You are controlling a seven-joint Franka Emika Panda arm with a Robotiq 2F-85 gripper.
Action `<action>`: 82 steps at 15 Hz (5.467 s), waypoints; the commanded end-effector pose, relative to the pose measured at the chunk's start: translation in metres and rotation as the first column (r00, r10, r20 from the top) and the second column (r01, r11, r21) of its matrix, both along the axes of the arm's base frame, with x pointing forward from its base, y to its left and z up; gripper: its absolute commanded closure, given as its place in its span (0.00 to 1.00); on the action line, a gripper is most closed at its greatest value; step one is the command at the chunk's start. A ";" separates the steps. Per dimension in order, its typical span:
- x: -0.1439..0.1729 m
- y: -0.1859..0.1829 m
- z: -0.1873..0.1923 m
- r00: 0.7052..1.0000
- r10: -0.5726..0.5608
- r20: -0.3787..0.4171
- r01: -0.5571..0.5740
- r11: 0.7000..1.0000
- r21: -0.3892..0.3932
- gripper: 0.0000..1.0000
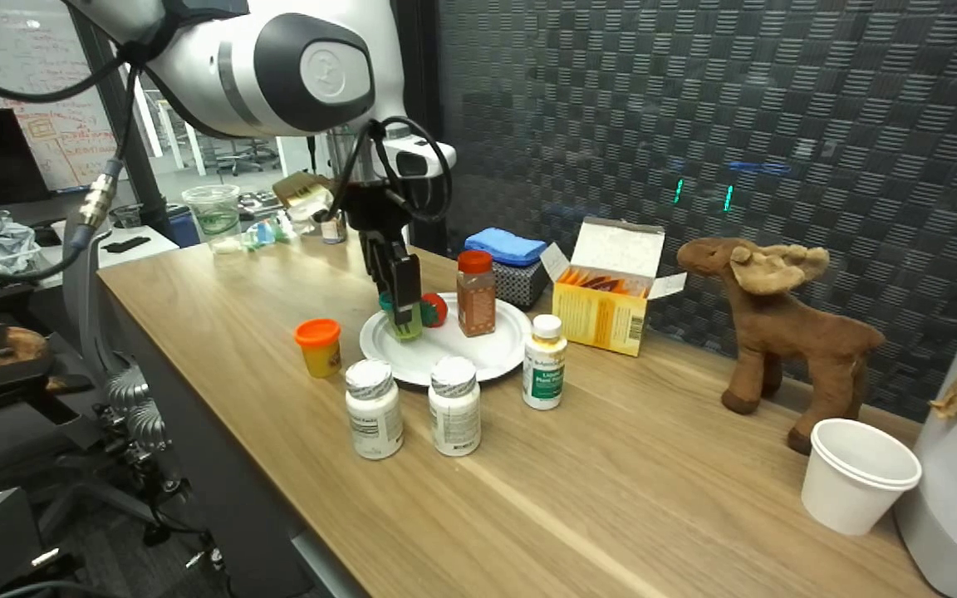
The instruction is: Place the containers and orange toy on the white plate
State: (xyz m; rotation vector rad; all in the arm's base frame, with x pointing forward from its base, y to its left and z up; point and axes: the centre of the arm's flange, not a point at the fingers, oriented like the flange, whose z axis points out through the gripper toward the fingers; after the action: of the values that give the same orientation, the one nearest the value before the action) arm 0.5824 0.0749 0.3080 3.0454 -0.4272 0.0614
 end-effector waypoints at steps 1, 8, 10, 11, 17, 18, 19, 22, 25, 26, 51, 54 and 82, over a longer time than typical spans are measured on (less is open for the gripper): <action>0.018 0.009 0.004 1.000 0.028 0.009 -0.028 0.999 0.041 0.76; 0.021 0.014 0.001 0.999 0.049 0.003 -0.049 0.998 0.034 0.26; 0.014 0.019 0.018 0.999 0.037 0.032 -0.037 0.999 0.023 0.12; 0.009 0.020 0.027 0.998 0.026 0.050 -0.026 1.000 -0.006 0.04; -0.033 0.026 0.070 0.988 -0.069 0.136 0.080 0.994 -0.073 0.00; -0.040 0.026 0.071 0.986 -0.086 0.141 0.096 0.993 -0.066 0.00; -0.047 0.027 0.070 0.986 -0.096 0.138 0.104 0.993 -0.047 0.00; -0.066 0.031 0.062 0.988 -0.108 0.111 0.111 0.994 -0.019 0.00; -0.078 0.032 0.051 0.991 -0.110 0.070 0.111 0.994 -0.008 0.00; -0.082 0.033 0.048 0.994 -0.103 0.045 0.103 0.995 0.003 0.00; -0.074 0.003 -0.003 0.987 -0.103 -0.126 0.116 0.988 0.099 0.00; -0.072 0.004 -0.005 0.988 -0.102 -0.116 0.113 0.989 0.093 0.26; 0.024 -0.078 0.023 0.981 -0.104 0.166 0.096 0.994 0.056 0.72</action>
State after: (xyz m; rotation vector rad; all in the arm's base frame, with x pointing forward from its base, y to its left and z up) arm 0.5854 0.0029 0.3292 3.0742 -0.6811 0.2677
